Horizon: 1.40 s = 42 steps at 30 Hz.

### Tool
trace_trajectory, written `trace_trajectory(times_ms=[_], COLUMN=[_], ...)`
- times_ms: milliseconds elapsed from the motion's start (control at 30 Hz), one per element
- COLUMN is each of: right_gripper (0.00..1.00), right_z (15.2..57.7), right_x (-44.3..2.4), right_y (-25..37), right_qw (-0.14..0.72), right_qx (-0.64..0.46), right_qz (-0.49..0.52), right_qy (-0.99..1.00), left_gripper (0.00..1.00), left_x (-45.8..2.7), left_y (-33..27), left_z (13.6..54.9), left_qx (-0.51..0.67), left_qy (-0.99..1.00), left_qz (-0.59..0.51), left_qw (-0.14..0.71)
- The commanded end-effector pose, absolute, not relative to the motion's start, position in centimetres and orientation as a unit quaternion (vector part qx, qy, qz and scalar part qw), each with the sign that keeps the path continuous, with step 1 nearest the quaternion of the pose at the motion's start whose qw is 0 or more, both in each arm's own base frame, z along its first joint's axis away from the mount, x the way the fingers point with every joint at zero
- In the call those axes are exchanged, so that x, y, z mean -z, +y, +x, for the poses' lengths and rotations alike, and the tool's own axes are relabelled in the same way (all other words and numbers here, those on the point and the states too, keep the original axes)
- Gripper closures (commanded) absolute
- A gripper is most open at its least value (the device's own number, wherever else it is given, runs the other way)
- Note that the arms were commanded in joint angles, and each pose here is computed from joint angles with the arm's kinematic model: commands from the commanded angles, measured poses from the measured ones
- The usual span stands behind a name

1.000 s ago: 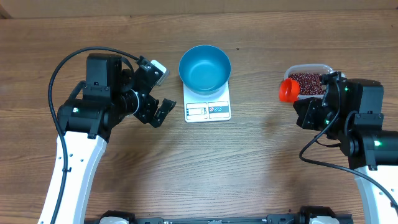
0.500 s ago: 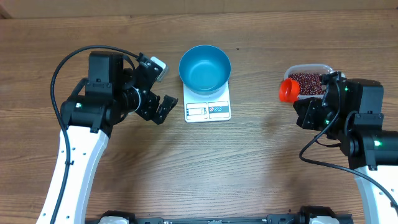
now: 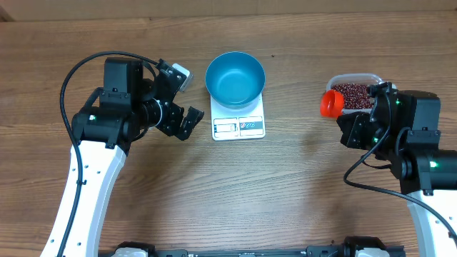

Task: Scoop item into bowl and weigh 150g on scale
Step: 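Lower the red scoop into the bean tub with the right gripper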

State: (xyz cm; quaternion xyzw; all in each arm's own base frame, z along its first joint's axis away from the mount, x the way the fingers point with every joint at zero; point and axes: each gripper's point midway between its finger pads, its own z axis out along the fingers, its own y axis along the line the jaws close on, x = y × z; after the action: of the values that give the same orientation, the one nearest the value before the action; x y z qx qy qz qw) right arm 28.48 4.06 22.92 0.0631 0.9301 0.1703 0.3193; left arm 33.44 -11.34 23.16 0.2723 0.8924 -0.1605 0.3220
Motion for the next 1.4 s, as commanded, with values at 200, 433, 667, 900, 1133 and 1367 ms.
trace_trajectory(times_ms=[200, 433, 667, 900, 1133, 1367], right_gripper=[0.96, 0.96, 0.96, 0.96, 0.96, 0.96], right_z=[28.7, 28.8, 28.7, 28.7, 28.8, 29.5], right_x=[-24.1, -24.1, -24.1, -24.1, -24.1, -26.1], right_y=[4.1, 4.1, 4.1, 4.1, 4.1, 4.0], right_qw=[0.336, 0.336, 0.336, 0.336, 0.336, 0.355], right_qx=[-0.173, -0.173, -0.173, -0.173, -0.173, -0.185], right_qz=[0.056, 0.056, 0.056, 0.056, 0.056, 0.085], right_qy=[0.924, 0.924, 0.924, 0.924, 0.924, 0.913], left_gripper=[0.0, 0.0, 0.01, 0.01, 0.0, 0.0], left_x=[-22.6, -22.7, -22.7, -22.7, -22.7, -22.7], left_y=[-10.9, -10.9, -10.9, -10.9, -10.9, -10.9], left_z=[33.4, 33.6, 33.6, 33.6, 33.6, 33.6], left_qx=[0.14, 0.134, 0.134, 0.134, 0.134, 0.134], left_qy=[0.889, 0.882, 0.882, 0.882, 0.882, 0.882], left_qz=[0.3, 0.315, 0.315, 0.315, 0.315, 0.315], left_qw=[0.317, 0.323, 0.324, 0.324, 0.324, 0.324])
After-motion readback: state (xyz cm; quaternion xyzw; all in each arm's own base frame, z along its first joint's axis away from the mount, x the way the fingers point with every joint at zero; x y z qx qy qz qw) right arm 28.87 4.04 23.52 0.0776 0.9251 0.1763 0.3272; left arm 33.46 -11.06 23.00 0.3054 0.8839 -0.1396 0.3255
